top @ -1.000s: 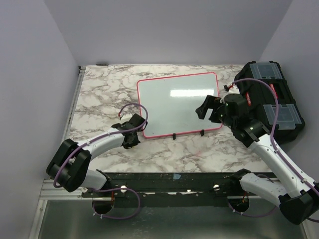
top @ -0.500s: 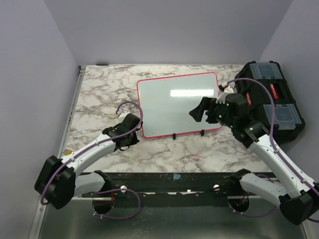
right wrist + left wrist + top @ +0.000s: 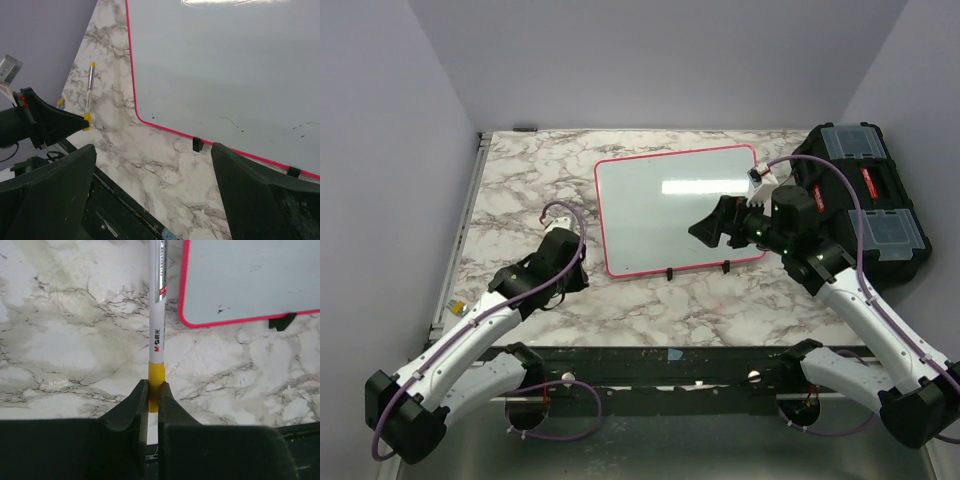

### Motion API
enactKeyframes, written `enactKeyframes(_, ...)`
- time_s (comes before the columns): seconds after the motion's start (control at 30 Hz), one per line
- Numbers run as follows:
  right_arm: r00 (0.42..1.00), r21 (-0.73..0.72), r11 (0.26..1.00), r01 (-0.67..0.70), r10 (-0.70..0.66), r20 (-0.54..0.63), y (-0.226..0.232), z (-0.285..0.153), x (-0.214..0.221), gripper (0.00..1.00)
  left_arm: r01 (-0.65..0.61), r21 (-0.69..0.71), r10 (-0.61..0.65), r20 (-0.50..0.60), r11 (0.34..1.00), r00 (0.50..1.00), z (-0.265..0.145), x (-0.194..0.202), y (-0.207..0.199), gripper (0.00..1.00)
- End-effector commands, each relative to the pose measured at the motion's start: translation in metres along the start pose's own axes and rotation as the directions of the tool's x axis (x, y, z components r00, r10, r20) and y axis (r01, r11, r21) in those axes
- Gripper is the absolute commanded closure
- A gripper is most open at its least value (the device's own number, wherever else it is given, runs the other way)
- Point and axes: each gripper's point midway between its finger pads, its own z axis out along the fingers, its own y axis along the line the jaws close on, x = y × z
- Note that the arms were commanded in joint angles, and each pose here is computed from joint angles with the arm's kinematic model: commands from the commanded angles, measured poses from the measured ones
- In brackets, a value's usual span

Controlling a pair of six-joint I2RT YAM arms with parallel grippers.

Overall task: Write a sentence on the whiteboard
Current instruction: Pick up the whiteboard marker from the center of the board, then pass from the left arm to the right

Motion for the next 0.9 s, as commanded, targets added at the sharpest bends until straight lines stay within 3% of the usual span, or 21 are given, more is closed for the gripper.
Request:
enactKeyframes(0.0, 1.000, -0.104, 0.994, 0.015, -0.017, -0.011, 0.021, -0.001, -0.002, 0.00, -0.145, 0.154, 0.149, -0.016, 0.977, 0.989, -0.036, -0.011, -0.025, 1.00)
enactKeyframes(0.1, 0.999, -0.155, 0.988, 0.023, -0.027, -0.028, 0.030, -0.001, -0.001, 0.00, -0.248, 0.228, 0.257, -0.010, 0.942, 0.966, -0.050, -0.015, -0.035, 1.00)
enactKeyframes(0.27, 0.995, -0.225, 0.973, 0.058, -0.075, -0.067, 0.042, -0.003, 0.001, 0.00, -0.401, 0.370, 0.392, 0.103, 0.838, 0.914, -0.073, -0.023, -0.056, 1.00)
enactKeyframes(0.5, 0.982, -0.388, 0.921, 0.032, -0.101, -0.159, 0.070, -0.009, 0.012, 0.00, -0.501, 0.464, 0.448, 0.228, 0.730, 0.865, -0.091, -0.042, -0.085, 1.00)
enactKeyframes(0.7, 0.984, -0.402, 0.916, -0.011, -0.062, -0.167, 0.075, -0.010, 0.009, 0.00, -0.601, 0.465, 0.489, 0.350, 0.650, 0.799, -0.096, -0.060, -0.103, 1.00)
enactKeyframes(0.87, 0.984, -0.424, 0.904, -0.053, -0.027, -0.179, 0.081, -0.010, 0.008, 0.00, -0.685, 0.518, 0.580, 0.379, 0.512, 0.721, -0.104, -0.058, -0.121, 1.00)
